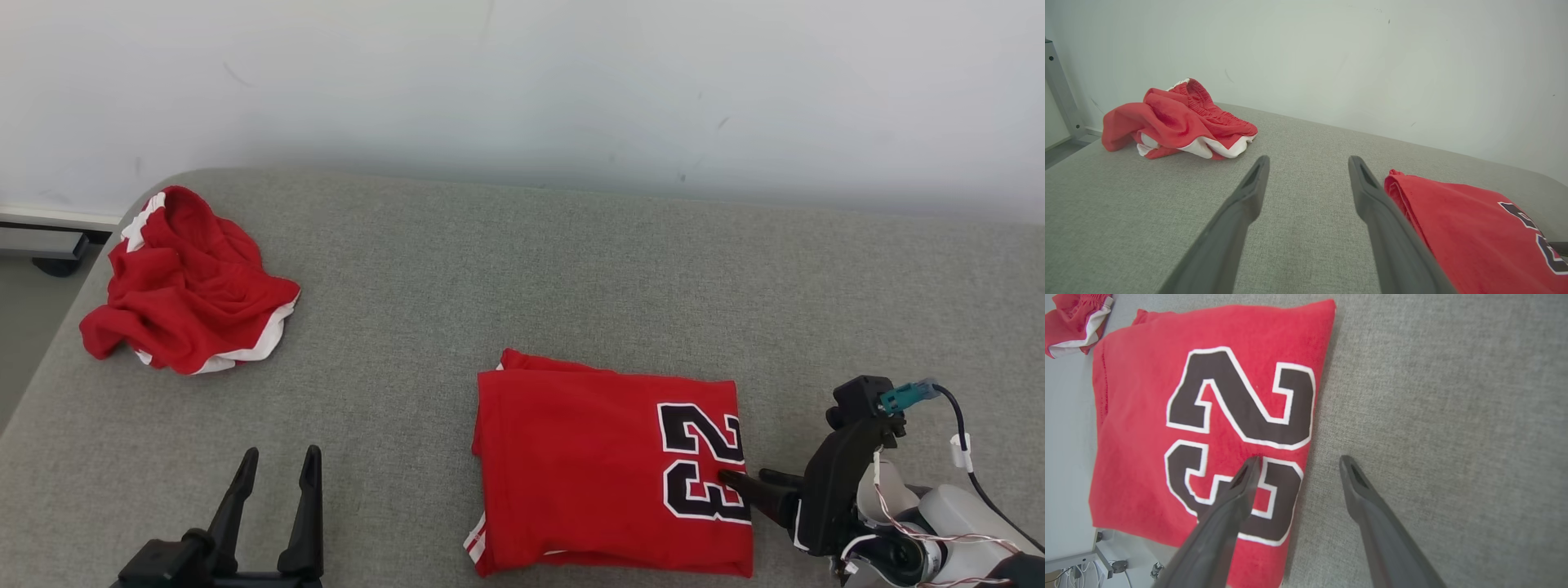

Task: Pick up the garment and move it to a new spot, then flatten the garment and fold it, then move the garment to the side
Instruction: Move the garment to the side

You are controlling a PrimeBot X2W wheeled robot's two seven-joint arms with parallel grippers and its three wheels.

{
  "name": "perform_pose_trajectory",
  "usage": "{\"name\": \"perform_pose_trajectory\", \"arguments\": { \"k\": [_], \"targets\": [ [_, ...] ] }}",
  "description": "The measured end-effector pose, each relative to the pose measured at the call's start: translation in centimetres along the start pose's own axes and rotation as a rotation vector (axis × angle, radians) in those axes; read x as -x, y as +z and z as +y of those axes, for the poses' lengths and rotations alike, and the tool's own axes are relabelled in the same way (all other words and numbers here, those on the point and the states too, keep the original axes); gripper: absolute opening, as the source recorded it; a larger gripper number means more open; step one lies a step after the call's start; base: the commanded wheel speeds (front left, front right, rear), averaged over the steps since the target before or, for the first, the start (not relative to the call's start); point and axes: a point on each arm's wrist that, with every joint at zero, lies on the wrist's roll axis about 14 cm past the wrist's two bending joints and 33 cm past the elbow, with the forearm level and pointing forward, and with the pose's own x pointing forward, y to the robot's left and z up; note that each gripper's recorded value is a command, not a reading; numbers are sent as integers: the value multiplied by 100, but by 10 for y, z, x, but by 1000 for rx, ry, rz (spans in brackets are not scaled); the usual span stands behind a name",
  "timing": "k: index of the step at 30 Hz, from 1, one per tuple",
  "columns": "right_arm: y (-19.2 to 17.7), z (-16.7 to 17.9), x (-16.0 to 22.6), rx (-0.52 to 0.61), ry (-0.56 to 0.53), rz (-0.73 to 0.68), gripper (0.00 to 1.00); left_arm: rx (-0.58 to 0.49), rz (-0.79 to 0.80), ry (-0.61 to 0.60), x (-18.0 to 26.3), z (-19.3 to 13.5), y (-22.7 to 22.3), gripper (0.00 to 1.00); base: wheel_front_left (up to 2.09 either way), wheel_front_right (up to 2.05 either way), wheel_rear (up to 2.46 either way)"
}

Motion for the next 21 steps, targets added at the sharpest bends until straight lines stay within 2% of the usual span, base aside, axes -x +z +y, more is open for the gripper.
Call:
{"name": "perform_pose_trajectory", "arguments": {
  "k": [8, 10, 11, 12, 13, 14, 21],
  "targets": [
    [-6, 4, -8, -27, 4, 42, 100, 4, 6, 1, 0, 0, -2, 100, 0, 0, 0],
    [-6, 5, -10, -24, 6, 50, 86, 6, 8, 6, 1, 1, -3, 100, 0, 0, 0],
    [-6, 6, -11, -24, 7, 55, 60, 7, 9, 8, 1, 2, -3, 100, 0, 0, 0],
    [-6, 6, -12, -21, 6, 55, 40, 7, 10, 9, 1, 2, -3, 100, 0, 0, 0],
    [-5, 7, -12, -15, 8, 53, 11, 7, 11, 11, 1, 3, -3, 100, 0, 0, 0],
    [-5, 9, -13, -17, 13, 52, 0, 9, 11, 13, 1, 3, -4, 100, 0, 0, 0],
    [5, 6, -9, 11, 1, 29, 0, 13, 15, 15, 0, 3, -5, 100, 0, 0, 0]
  ]
}}
